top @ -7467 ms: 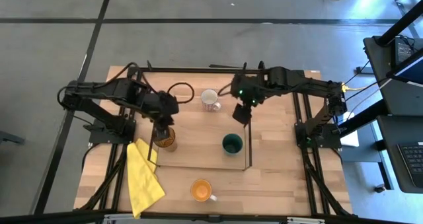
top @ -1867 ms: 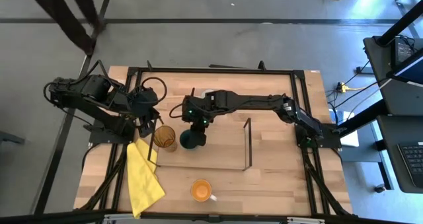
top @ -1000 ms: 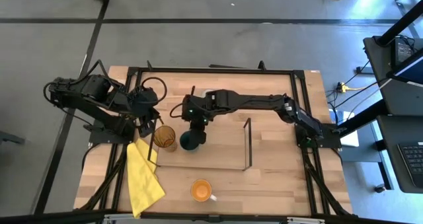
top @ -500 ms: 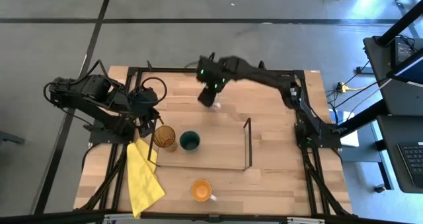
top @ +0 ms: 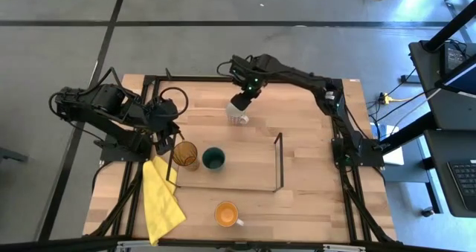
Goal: Stack small to large cups/mugs on shelf
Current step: Put the red mug on the shelf
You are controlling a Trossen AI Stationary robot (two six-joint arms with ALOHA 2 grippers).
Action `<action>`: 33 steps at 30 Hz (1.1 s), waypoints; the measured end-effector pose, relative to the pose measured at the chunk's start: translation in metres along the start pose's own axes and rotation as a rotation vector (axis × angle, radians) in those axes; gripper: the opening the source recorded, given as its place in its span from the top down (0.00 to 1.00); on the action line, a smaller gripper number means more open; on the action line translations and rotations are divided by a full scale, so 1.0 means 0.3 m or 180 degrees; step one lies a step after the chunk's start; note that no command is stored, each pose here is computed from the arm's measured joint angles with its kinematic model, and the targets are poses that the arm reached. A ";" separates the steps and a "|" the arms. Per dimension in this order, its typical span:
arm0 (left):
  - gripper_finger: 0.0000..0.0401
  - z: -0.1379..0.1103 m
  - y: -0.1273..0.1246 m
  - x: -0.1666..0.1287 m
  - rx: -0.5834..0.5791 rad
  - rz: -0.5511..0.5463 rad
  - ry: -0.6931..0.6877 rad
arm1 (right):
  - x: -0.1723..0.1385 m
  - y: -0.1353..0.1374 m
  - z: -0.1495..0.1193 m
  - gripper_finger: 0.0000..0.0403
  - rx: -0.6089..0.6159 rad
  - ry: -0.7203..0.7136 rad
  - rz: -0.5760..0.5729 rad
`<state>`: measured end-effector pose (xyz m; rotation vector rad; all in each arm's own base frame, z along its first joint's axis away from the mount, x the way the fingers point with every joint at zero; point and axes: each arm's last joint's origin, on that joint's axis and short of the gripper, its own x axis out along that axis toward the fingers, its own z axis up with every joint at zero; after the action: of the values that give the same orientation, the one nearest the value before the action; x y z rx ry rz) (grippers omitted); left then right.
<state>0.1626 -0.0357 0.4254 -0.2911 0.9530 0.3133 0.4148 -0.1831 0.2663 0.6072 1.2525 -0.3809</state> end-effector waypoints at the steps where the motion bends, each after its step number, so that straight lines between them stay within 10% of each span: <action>1: 0.87 0.000 0.000 0.000 -0.0001 0.0001 0.0000 | 0.011 0.002 -0.002 0.57 -0.0011 0.0005 -0.0003; 20: 0.87 0.000 0.001 0.000 -0.0002 0.0013 -0.0009 | 0.171 -0.020 -0.012 0.65 -0.0130 -0.0125 -0.0139; 33: 0.87 0.001 0.001 0.000 0.0000 0.0037 -0.0026 | 0.114 -0.002 0.021 0.95 -0.0068 -0.0360 -0.0090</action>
<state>0.1627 -0.0353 0.4255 -0.2842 0.9470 0.3248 0.4291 -0.1855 0.2348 0.5430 1.1565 -0.4192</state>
